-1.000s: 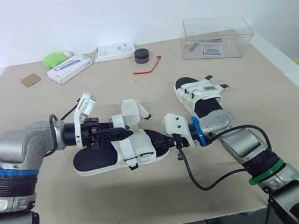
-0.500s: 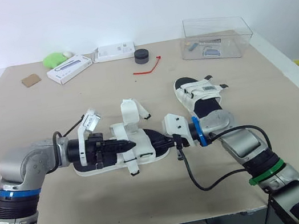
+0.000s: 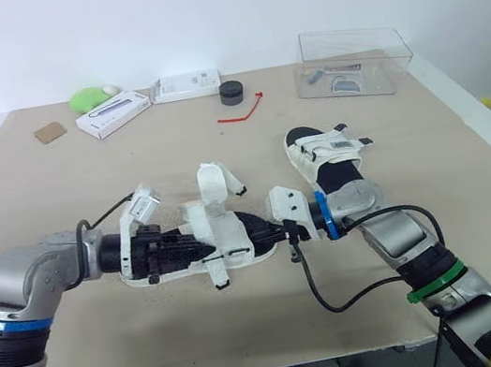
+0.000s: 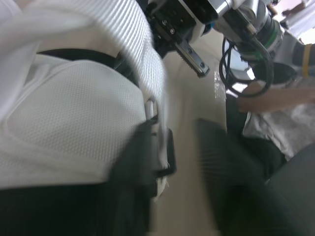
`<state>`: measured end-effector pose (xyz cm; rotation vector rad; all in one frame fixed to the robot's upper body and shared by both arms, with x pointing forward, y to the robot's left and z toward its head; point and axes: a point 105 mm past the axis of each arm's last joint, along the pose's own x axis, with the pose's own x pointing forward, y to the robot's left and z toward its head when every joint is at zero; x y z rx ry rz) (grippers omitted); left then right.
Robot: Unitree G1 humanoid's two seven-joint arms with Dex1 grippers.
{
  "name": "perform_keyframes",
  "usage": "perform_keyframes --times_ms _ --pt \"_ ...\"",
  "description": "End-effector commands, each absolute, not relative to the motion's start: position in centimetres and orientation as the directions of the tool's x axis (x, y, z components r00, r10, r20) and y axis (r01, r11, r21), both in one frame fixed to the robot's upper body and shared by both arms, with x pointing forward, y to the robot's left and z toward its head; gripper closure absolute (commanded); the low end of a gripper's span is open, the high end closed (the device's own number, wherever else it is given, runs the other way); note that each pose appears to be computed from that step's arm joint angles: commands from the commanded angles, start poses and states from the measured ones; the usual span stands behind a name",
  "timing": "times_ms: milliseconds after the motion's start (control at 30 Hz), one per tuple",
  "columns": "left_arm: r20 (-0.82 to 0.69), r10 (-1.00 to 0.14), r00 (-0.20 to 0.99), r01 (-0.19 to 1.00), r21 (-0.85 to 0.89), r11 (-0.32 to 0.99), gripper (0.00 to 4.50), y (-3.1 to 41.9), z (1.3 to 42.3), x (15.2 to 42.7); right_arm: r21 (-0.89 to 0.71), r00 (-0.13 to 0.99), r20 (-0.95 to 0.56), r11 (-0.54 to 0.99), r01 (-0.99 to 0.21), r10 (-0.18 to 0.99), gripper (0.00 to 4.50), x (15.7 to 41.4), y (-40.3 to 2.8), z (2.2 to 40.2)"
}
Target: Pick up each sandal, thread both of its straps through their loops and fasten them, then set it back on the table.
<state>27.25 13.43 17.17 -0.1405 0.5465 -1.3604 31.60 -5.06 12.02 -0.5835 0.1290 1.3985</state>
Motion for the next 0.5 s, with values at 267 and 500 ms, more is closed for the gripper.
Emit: perform_keyframes --times_ms 267,500 --pt "-0.342 -0.939 0.037 0.916 -0.365 0.169 0.85 16.2 20.2 24.3 -0.334 0.184 -0.409 0.040 -0.942 0.894 4.50 31.8 -4.9 12.8" --pt "-0.352 -0.931 0.095 0.915 -0.337 0.221 0.85 15.3 15.2 21.5 -0.324 0.177 -0.410 0.039 -0.945 0.895 4.50 31.6 -5.0 12.7"
